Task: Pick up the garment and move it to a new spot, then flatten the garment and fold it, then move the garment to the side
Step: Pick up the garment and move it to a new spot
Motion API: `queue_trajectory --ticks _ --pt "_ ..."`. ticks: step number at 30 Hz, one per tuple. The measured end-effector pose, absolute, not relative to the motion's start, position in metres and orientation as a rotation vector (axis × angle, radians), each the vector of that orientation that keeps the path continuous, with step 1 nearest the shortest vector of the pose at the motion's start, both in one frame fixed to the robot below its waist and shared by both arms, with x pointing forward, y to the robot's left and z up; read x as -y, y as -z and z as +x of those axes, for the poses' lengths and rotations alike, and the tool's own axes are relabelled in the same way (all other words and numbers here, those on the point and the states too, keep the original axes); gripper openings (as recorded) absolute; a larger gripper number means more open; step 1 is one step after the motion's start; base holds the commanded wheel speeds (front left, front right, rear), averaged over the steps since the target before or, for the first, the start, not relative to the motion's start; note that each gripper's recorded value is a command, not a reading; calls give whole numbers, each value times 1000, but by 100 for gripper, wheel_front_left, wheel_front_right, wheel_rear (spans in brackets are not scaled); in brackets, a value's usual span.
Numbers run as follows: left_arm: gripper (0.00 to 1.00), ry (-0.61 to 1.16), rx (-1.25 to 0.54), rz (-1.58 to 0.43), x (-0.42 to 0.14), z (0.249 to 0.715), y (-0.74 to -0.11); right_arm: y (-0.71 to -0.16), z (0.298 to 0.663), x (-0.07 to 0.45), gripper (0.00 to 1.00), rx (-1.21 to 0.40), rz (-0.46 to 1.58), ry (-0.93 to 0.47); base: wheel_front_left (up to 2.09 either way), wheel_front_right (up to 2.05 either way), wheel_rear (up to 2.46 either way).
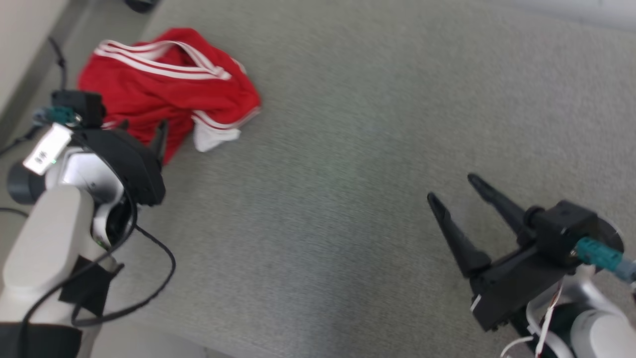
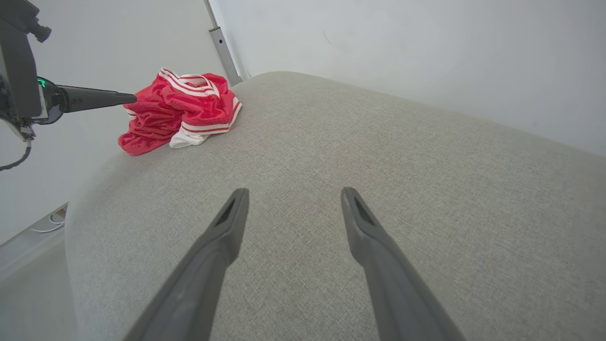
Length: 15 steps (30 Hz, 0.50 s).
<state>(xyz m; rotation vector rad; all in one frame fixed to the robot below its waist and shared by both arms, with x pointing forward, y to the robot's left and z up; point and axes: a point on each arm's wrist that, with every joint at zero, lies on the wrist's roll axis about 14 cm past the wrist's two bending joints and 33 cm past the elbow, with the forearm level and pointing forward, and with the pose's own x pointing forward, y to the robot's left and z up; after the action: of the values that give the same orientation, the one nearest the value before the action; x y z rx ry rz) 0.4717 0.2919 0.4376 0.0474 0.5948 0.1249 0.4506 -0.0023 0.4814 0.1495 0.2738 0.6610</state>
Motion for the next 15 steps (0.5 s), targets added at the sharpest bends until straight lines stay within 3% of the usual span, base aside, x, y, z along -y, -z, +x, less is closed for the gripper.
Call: queue_trajectory --ticks 8,15 --pt "100 -70 -673 152 -280 525 -407 -463 477 34 100 -295 159 -562 0 0 0" --pt "100 -87 -779 206 -273 536 -361 -434 487 57 100 -360 155 -488 0 0 0"
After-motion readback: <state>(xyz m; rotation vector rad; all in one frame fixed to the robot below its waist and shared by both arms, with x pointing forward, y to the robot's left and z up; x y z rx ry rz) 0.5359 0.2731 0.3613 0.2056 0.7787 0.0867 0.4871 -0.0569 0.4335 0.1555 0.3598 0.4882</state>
